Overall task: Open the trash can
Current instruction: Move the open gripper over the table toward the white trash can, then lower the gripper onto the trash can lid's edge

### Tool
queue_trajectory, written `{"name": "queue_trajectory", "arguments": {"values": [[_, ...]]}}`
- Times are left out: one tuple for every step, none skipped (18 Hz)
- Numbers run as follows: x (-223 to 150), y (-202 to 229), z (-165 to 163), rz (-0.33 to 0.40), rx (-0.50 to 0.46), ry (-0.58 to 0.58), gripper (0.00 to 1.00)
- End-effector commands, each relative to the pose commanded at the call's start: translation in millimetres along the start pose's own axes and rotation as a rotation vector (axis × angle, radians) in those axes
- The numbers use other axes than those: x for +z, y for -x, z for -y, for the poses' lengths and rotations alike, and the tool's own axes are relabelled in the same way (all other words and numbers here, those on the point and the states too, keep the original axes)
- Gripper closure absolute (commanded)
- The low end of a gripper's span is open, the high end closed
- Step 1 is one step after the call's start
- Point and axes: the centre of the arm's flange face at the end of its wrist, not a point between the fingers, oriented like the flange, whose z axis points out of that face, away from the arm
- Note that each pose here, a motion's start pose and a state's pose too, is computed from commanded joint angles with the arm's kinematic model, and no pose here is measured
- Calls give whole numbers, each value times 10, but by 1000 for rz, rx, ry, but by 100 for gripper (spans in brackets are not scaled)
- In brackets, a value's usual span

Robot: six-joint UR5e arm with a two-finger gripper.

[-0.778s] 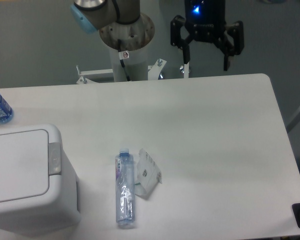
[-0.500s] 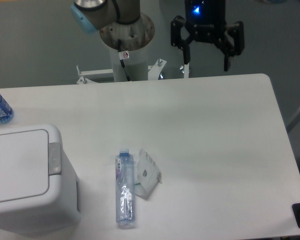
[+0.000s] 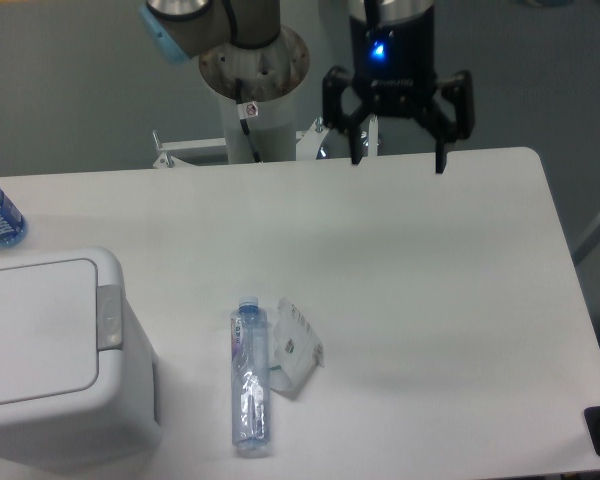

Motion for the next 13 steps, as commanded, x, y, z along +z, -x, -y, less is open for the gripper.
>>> {"name": "queue_trajectory", "arguments": {"values": [[30, -100, 54, -13, -33, -1, 0], [68, -207, 111, -25, -55, -2, 0], [123, -341, 171, -39, -73, 3, 0], [176, -479, 228, -53, -99, 8, 0], [222, -583, 278, -65, -127, 11, 0], [256, -709, 327, -77, -145, 15, 0], [290, -835, 395, -102, -165, 7, 0], [324, -925, 457, -137, -201, -15, 0], [377, -961, 494, -174, -265, -30, 0], [418, -974, 527, -200, -337, -34, 0], [446, -995, 553, -222, -399, -38, 0], [502, -1012, 586, -243, -447, -45, 0], [526, -1048, 626, -256, -466, -59, 0]]}}
